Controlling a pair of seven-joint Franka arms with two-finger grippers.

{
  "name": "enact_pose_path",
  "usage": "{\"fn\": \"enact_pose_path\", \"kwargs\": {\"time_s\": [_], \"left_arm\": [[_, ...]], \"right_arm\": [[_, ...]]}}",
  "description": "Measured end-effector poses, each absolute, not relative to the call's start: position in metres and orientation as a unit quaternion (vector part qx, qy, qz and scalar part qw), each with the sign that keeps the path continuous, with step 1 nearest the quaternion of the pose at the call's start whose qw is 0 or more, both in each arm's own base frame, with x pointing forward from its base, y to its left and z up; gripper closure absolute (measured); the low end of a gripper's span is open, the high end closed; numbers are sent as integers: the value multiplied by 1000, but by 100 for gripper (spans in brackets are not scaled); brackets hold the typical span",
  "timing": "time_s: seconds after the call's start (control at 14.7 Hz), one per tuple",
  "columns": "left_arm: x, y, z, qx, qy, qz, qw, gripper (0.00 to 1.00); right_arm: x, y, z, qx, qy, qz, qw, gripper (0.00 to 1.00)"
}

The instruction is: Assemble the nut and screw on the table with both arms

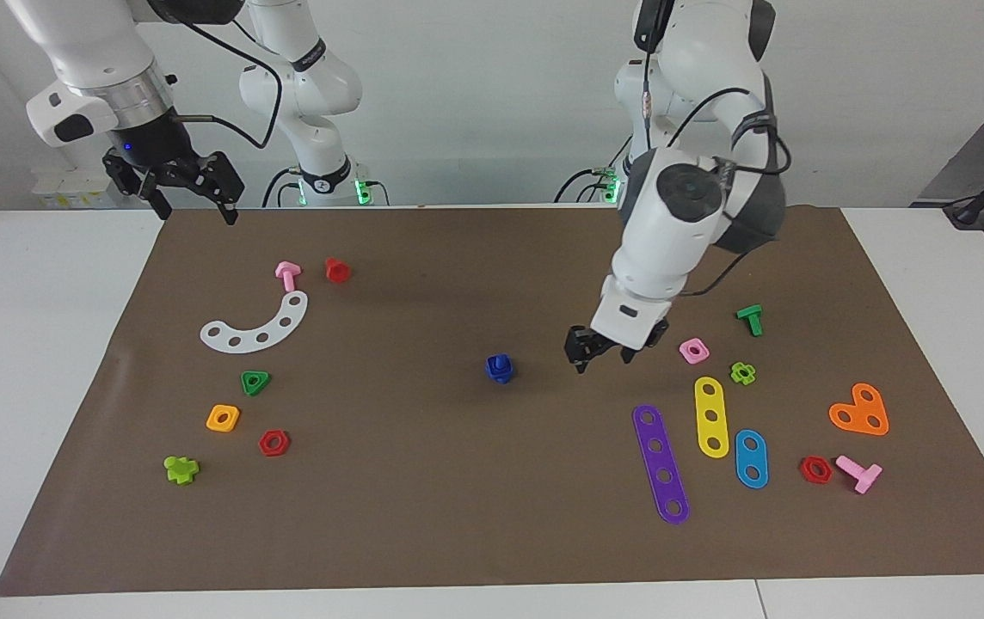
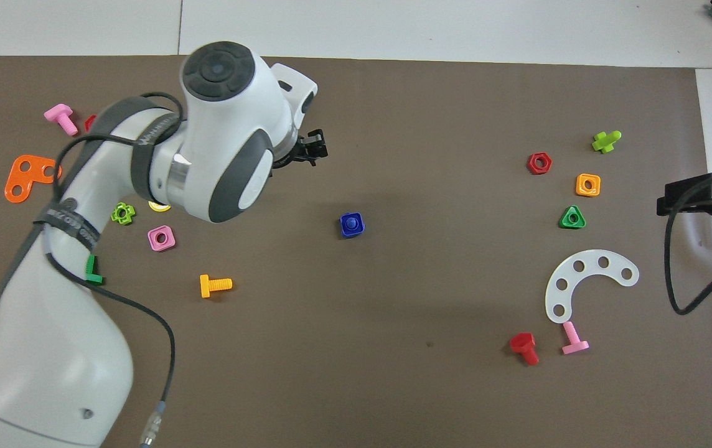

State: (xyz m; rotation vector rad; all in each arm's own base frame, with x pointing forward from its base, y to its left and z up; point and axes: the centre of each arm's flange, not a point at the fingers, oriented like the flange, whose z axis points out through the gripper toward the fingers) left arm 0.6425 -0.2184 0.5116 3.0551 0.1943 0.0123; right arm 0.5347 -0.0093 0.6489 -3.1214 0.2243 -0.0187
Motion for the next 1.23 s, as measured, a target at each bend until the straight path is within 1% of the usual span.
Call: {"fn": "enact_pose_path", "kwargs": {"time_s": [0.14,0.27,0.48,0.68,0.95,1.09,1.16,1.23], "left_arm": [[645,-167,524,998,43,-4,36,19],[641,-124,524,999,29,-16,32,19],[628,-83,532,999,20,-19,27,18],[606,-59,553,999,20,-11,26,18],[584,-49,582,1000,19,1,10,15],[576,-48,594,1000,18,5,6,13],[572,-49,600,1000,17,8,6,8],[568,-49,607,1000,16,12,6,8]], "right_arm": [[535,-9,649,-997,72,-6,7,0],[535,-9,649,-997,72,-6,7,0],[535,-9,648,-997,72,-5,7,0],[535,-9,648,-997,72,-5,7,0],[535,-9,648,-997,72,-5,7,0],[535,-9,648,-997,72,-5,7,0],[535,-9,648,-997,72,-5,7,0],[535,-9,648,-997,72,-5,7,0]]}}
